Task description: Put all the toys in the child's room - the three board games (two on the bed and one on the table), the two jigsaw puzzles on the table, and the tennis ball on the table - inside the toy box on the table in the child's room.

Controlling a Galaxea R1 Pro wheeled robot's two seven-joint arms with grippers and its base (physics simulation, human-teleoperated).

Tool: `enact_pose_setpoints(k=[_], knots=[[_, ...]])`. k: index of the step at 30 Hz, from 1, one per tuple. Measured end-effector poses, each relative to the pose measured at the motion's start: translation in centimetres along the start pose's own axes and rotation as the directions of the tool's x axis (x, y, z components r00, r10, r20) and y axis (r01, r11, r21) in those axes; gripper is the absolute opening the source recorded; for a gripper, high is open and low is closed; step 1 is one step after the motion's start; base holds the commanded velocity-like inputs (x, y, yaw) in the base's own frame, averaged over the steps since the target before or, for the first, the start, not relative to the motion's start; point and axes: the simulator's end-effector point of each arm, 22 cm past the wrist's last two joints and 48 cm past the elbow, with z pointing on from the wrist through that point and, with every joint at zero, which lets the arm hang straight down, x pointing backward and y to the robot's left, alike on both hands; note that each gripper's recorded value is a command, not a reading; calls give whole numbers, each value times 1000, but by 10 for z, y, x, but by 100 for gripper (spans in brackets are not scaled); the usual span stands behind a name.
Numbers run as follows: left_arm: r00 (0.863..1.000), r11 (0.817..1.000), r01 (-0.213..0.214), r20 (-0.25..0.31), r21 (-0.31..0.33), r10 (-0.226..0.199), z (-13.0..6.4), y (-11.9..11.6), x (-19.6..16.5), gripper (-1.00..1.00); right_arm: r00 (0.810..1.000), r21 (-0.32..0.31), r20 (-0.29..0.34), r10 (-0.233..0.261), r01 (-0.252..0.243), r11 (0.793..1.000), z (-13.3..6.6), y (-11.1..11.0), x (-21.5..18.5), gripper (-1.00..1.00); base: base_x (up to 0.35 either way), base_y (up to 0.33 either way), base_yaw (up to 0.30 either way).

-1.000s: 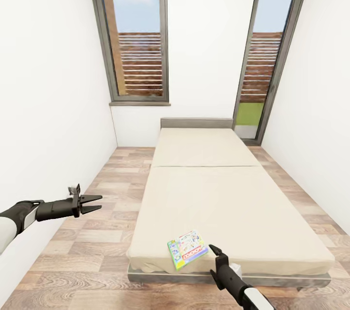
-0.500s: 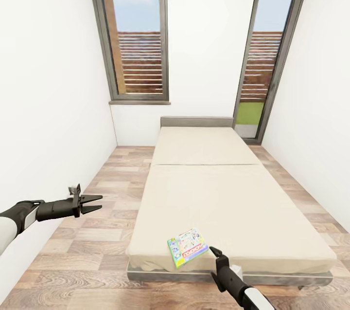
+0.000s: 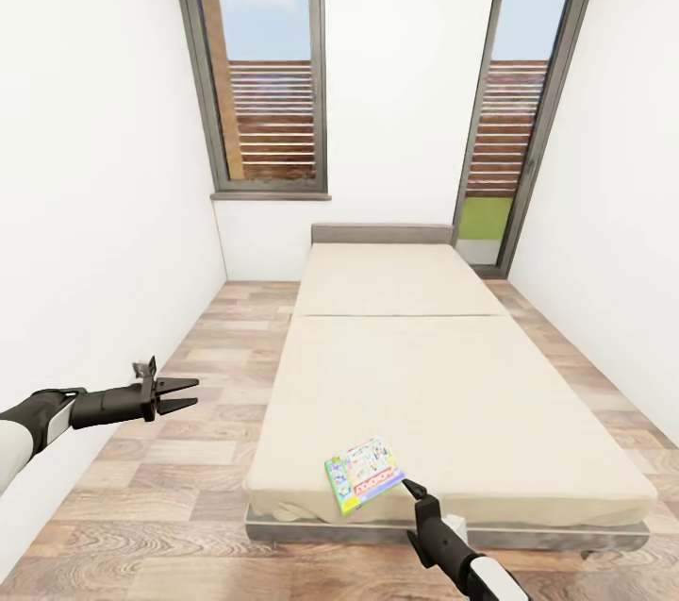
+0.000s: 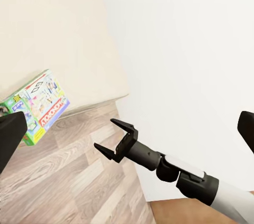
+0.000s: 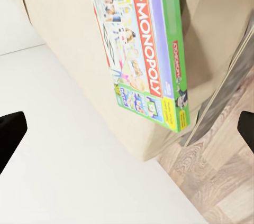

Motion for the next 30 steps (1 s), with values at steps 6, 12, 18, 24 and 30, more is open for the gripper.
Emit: enact_pose_setpoints(k=[6, 12, 18, 24, 30], knots=[[1000, 1000, -4, 0, 0, 4, 2, 9, 4, 100, 1000, -2, -3, -2, 2, 1000, 6, -7, 1, 100, 0, 0, 0], [1000, 1000, -7, -1, 0, 7, 5, 17, 9, 100, 1000, -4, -5, -5, 5, 1000, 12, -14, 1, 100, 0, 0, 0], [1000, 1000, -8, -1, 0, 8, 7, 26, 14, 100, 1000, -5, -6, -7, 7, 1000, 18, -22, 0, 100, 0, 0, 0], [1000, 1000, -8, -2, 1, 8, 9, 36, 19, 100, 1000, -5, -6, -8, 8, 1000, 23, -31, -1, 100, 0, 0, 0], [1000, 1000, -8, -1, 1, 8, 11, 45, 24, 100, 1000, -6, -7, -8, 8, 1000, 28, -40, -2, 100, 0, 0, 0]])
